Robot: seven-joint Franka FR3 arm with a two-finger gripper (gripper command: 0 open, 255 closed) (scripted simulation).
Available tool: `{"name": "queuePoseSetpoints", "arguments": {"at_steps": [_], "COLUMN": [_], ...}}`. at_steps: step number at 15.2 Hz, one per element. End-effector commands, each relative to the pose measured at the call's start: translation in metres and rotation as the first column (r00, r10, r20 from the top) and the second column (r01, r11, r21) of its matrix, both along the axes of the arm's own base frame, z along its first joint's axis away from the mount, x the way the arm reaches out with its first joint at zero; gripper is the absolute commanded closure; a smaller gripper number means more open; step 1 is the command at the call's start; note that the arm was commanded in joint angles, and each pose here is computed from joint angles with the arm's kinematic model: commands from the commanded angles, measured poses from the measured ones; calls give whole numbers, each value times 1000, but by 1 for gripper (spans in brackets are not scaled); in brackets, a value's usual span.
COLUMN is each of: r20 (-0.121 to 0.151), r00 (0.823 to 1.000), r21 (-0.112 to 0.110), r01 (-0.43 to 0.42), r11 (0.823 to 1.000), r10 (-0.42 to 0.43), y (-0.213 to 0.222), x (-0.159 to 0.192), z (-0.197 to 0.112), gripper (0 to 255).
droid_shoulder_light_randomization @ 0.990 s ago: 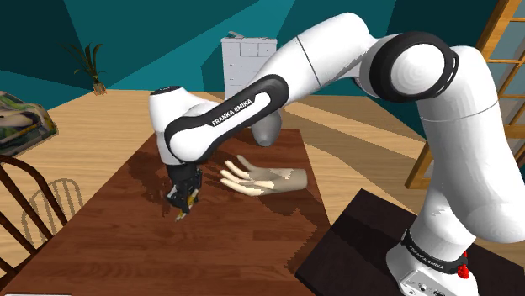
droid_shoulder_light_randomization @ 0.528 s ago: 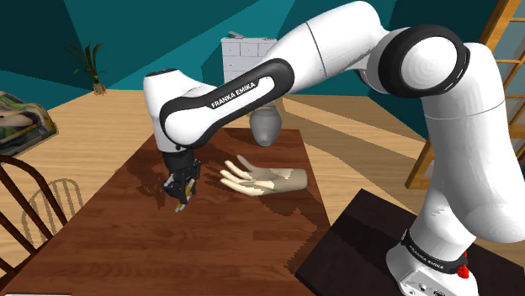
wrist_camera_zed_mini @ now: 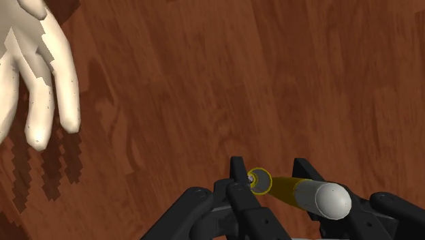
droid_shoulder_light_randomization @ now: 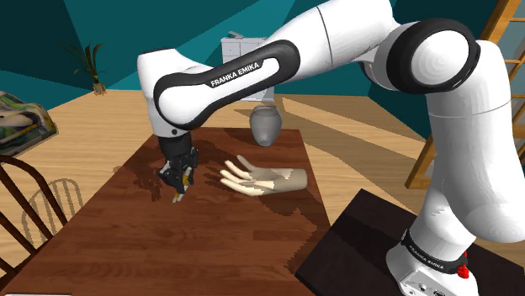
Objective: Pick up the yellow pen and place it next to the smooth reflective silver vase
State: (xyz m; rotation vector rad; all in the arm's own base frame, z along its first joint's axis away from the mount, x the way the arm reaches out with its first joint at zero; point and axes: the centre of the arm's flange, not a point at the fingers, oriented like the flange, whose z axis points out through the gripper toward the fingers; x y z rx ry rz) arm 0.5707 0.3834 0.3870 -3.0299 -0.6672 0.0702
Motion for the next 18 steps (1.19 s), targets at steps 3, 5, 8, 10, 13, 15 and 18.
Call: {"name": "queuePoseSetpoints", "arguments": {"at_steps": [3, 5, 8, 10, 13, 15, 18], "r20": [0, 0, 0, 0, 0, 0, 0], "r00": [1000, 1000, 1000, 1000, 1000, 1000, 1000], "r21": [0, 0, 0, 0, 0, 0, 0], "r01": [0, 0, 0, 0, 0, 0, 0], "r11": [1000, 1000, 1000, 1000, 1000, 1000, 1000], "r10": [0, 0, 0, 0, 0, 0, 0], "y": [0, 0, 0, 0, 0, -27, -66], "x": [0, 0, 0, 0, 0, 3, 6], "z": [21, 32, 48, 58, 69, 69, 69], "gripper": [255, 255, 255, 255, 255, 255, 255]}}
